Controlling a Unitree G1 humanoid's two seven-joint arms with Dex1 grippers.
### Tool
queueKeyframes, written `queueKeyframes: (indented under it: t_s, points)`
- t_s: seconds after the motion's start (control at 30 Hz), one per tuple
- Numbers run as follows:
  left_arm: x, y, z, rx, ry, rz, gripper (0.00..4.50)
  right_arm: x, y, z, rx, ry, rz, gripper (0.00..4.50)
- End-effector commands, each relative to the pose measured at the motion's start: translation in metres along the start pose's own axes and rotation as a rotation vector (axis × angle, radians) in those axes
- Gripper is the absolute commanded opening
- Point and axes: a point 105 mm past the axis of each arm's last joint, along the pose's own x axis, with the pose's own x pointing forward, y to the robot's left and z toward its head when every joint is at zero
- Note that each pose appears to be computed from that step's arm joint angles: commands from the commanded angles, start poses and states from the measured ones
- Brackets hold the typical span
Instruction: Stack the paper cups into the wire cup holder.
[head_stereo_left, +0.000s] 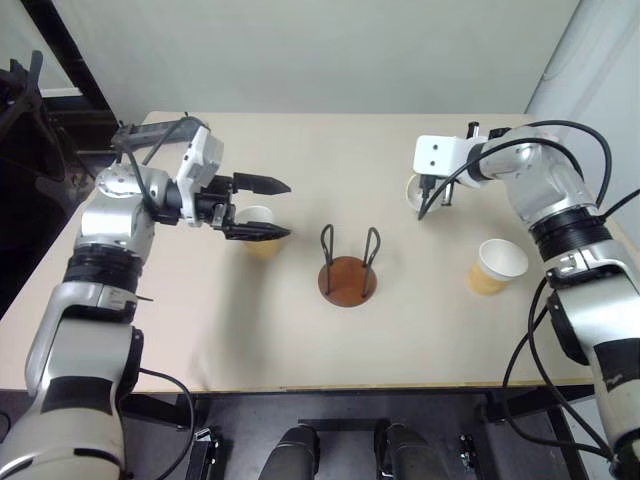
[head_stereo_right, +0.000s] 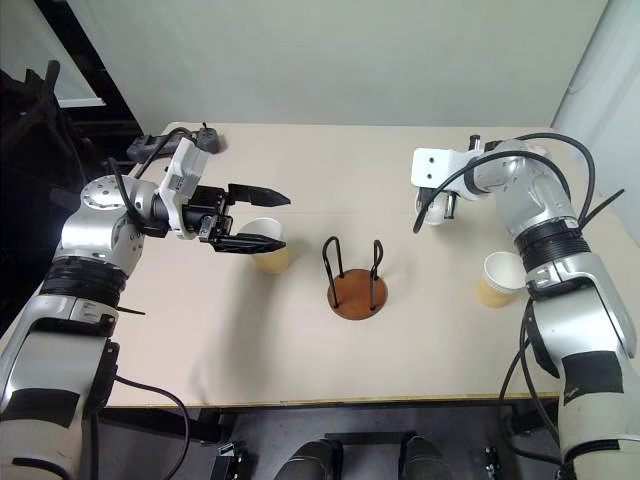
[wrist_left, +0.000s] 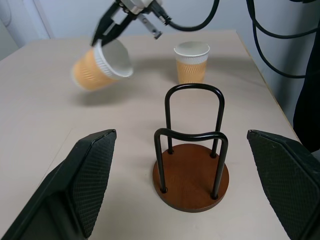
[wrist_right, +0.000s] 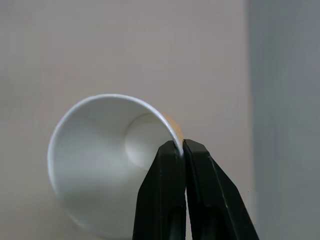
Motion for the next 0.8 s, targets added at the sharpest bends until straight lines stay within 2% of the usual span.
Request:
queueKeyframes:
  t_s: [0.03,0.27,0.4,0.6,0.8]
  points:
    - [-0.002,0.000,0.017,0.057,-0.020,-0.026,4.50,-0.022,-0.003,0.010,0.053,-0.064,0.067,0.07]
    - [0.000,0.000,0.018,0.057,-0.021,-0.031,4.50,-0.048,0.009,0.010,0.074,-0.067,0.247,0.07]
    - [0.000,0.000,0.017,0.056,-0.022,-0.029,4.50,-0.059,0.028,0.011,0.041,-0.062,0.402,0.07]
    - [0.001,-0.001,0.017,0.056,-0.029,-0.034,4.50,-0.054,0.069,0.009,-0.023,-0.065,0.583,0.07]
    - [0.002,-0.004,0.019,0.056,-0.031,-0.043,4.50,-0.042,0.079,0.008,-0.042,-0.050,0.636,0.07]
